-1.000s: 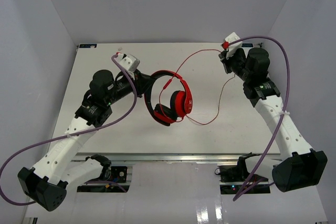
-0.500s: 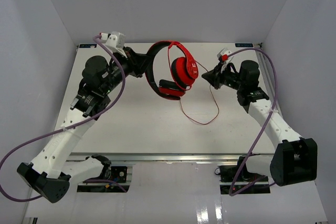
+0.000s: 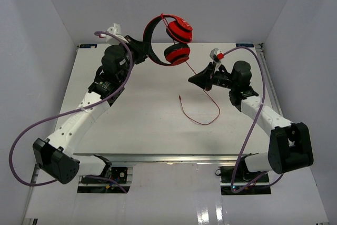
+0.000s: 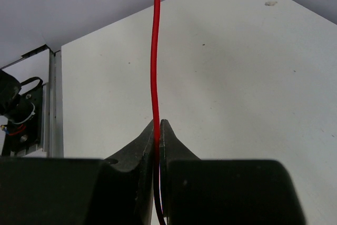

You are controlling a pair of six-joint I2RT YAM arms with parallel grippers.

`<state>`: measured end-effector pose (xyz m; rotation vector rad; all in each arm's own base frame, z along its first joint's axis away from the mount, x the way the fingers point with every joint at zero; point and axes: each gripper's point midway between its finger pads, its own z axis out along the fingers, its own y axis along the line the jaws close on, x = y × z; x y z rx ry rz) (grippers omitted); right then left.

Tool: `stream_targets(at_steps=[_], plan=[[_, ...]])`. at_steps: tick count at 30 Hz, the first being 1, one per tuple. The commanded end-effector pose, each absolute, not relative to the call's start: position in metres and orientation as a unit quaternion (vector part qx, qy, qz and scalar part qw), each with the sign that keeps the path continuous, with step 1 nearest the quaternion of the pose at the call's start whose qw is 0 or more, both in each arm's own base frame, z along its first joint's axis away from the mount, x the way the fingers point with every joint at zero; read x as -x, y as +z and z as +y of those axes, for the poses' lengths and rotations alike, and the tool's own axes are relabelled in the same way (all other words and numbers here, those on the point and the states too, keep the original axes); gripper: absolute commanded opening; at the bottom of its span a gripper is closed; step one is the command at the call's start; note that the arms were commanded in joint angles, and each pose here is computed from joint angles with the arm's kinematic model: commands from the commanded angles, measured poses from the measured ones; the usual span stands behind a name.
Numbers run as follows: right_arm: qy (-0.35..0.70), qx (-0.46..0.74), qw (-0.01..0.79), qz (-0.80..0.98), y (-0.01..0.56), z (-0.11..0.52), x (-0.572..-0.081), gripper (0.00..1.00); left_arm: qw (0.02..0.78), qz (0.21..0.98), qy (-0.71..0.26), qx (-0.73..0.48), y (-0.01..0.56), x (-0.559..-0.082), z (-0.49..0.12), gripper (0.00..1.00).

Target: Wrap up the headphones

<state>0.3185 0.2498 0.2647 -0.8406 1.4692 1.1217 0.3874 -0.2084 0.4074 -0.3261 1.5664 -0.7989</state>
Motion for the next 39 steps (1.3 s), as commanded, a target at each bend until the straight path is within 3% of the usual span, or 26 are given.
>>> stream_targets(at_steps=[1, 14, 25, 32, 39], plan=[[0.454, 0.399, 0.548, 0.579, 0.282, 0.267, -0.309, 0.08, 0.673, 0.611, -0.344, 0.234, 0.457, -0.399, -0.185, 0.0], [0.318, 0.528, 0.546, 0.567, 0.266, 0.316, -0.29, 0.13, 0.698, 0.654, -0.176, 0.233, 0.405, -0.445, -0.185, 0.0], [0.129, 0.545, 0.597, 0.575, 0.301, 0.282, -0.322, 0.13, 0.681, 0.723, -0.038, 0.111, 0.322, -0.454, -0.198, 0.0], [0.003, 0.546, 0.622, 0.561, 0.322, 0.258, -0.341, 0.13, 0.652, 0.758, 0.004, -0.011, 0.272, -0.435, -0.23, 0.0], [-0.102, 0.529, 0.632, 0.558, 0.316, 0.229, -0.359, 0.16, 0.635, 0.767, -0.017, -0.092, 0.26, -0.414, -0.238, 0.0]])
